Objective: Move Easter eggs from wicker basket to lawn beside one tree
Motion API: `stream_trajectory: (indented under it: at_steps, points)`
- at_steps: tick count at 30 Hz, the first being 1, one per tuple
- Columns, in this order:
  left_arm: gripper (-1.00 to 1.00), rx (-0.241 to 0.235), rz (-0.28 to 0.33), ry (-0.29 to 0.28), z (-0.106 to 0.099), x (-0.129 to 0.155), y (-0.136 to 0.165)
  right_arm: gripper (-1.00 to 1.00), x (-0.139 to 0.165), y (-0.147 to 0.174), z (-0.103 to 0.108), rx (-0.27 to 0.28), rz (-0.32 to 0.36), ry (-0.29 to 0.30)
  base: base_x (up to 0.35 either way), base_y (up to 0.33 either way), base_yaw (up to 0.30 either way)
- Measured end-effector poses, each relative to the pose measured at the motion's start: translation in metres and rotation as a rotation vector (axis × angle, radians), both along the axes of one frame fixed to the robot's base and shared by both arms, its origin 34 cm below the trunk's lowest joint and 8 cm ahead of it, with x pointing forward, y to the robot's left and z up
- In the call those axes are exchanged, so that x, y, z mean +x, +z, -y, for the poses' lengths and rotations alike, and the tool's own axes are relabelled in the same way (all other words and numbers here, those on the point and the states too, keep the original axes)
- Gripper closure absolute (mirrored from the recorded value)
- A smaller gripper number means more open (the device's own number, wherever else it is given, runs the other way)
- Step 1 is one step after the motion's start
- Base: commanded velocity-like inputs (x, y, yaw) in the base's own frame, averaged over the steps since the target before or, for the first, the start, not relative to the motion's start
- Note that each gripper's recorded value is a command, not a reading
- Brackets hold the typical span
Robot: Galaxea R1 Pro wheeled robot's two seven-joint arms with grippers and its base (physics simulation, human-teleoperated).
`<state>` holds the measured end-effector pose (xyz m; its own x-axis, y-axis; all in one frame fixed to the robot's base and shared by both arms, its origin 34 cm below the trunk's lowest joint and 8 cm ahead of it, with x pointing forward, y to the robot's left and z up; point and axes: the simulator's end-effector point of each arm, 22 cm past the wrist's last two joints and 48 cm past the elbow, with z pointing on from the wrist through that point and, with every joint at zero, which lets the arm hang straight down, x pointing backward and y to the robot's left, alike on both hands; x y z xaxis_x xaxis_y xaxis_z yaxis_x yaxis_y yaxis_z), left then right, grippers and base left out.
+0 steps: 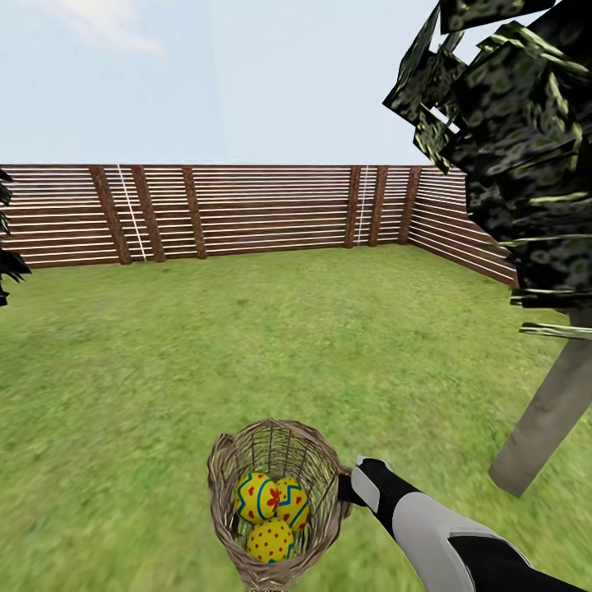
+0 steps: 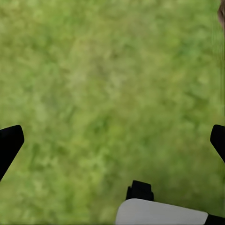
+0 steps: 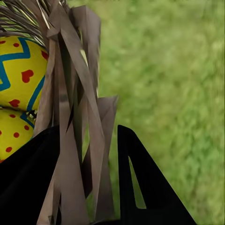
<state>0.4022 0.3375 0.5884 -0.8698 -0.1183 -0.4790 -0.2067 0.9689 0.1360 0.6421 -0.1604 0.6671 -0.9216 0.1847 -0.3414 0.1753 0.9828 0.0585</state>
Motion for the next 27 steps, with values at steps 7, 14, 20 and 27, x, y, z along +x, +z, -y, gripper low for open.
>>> stream_trajectory:
  at_steps: [7, 14, 20, 27]
  points:
    - [-1.00, -0.001, 0.001, 0.000, 0.000, 0.001, -0.010, 1.00, 0.003, -0.009, 0.000, 0.002, 0.009, 0.000, 0.000, 0.000, 0.000]
    - [-1.00, -0.001, 0.001, 0.001, 0.000, 0.001, -0.021, 1.00, 0.005, -0.019, -0.001, 0.003, 0.014, 0.001, 0.000, 0.000, 0.000]
    - [-1.00, -0.001, 0.001, 0.001, 0.000, 0.001, -0.030, 1.00, 0.005, -0.028, -0.001, 0.005, 0.016, 0.001, 0.000, 0.000, 0.000]
    - [-1.00, 0.000, 0.003, 0.000, 0.000, 0.001, -0.041, 1.00, 0.005, -0.039, -0.001, 0.006, 0.015, 0.002, 0.000, 0.000, 0.000]
